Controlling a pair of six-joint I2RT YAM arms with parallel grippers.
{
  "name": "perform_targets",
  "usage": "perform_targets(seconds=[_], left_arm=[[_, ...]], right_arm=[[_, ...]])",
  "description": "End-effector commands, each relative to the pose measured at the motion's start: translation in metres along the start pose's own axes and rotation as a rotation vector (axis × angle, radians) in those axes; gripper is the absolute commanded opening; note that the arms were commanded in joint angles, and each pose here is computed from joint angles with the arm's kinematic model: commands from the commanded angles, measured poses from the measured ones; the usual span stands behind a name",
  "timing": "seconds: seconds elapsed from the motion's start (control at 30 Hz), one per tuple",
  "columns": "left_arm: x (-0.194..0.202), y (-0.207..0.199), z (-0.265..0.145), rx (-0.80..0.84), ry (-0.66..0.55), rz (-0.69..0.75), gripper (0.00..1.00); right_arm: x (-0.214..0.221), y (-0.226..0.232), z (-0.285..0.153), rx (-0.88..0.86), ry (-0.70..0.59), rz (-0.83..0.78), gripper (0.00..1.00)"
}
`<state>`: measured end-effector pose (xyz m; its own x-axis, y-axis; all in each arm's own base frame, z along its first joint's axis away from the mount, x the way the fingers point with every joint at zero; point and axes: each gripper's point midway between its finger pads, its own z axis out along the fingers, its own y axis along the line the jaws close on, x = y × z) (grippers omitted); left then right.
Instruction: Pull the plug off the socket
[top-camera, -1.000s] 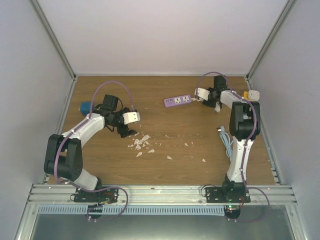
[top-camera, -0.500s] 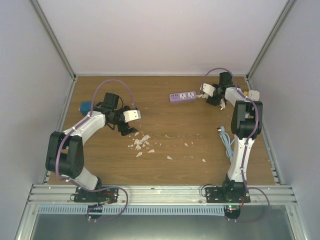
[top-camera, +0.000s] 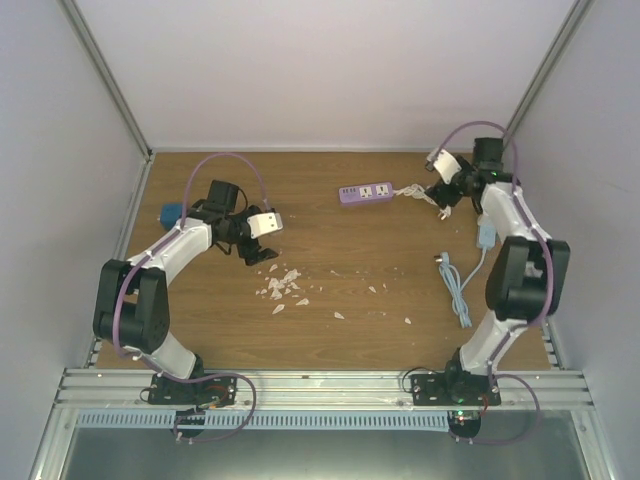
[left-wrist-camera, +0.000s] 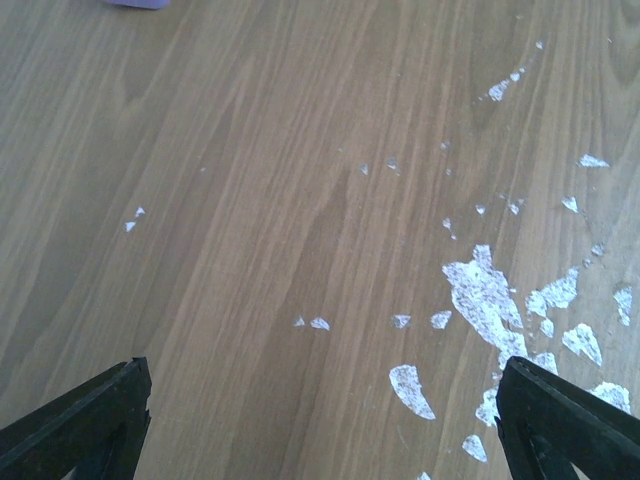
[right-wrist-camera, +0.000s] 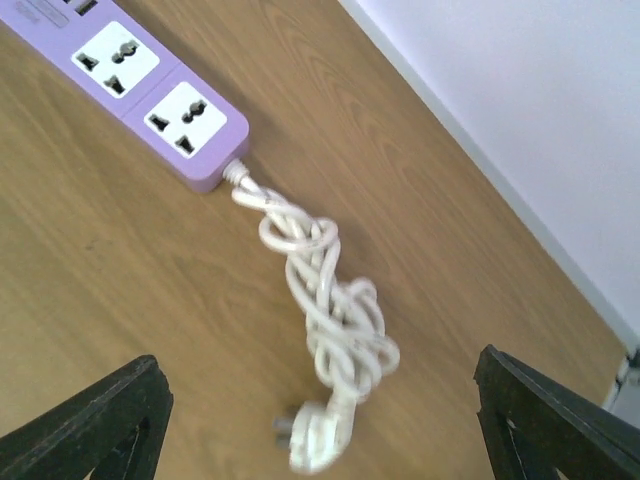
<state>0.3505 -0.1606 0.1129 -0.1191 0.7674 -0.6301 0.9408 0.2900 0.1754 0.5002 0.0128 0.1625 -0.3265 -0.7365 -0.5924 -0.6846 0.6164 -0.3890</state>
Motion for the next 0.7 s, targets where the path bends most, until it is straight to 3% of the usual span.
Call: perform_targets(seconds=[0.0, 0.3, 0.67], left_arm=[[-0.017, 0.019, -0.002, -0.042, -0.063, -0.018, 0.95], [-0.038, 0.039, -0.007, -0.082, -0.119, -0.061, 0.98], [-0.056, 0.054, -0.018, -0.114, -0.158, -0.070, 0.99]], right_arm=[[0.011, -0.002, -0.047, 0.040, -0.065, 0.279, 0.86], [0.101, 0.002, -0.102, 0.155, -0.003, 0.594, 0.91], [0.198, -0.016, -0.105, 0.227, 0.100, 0.882, 0.87]])
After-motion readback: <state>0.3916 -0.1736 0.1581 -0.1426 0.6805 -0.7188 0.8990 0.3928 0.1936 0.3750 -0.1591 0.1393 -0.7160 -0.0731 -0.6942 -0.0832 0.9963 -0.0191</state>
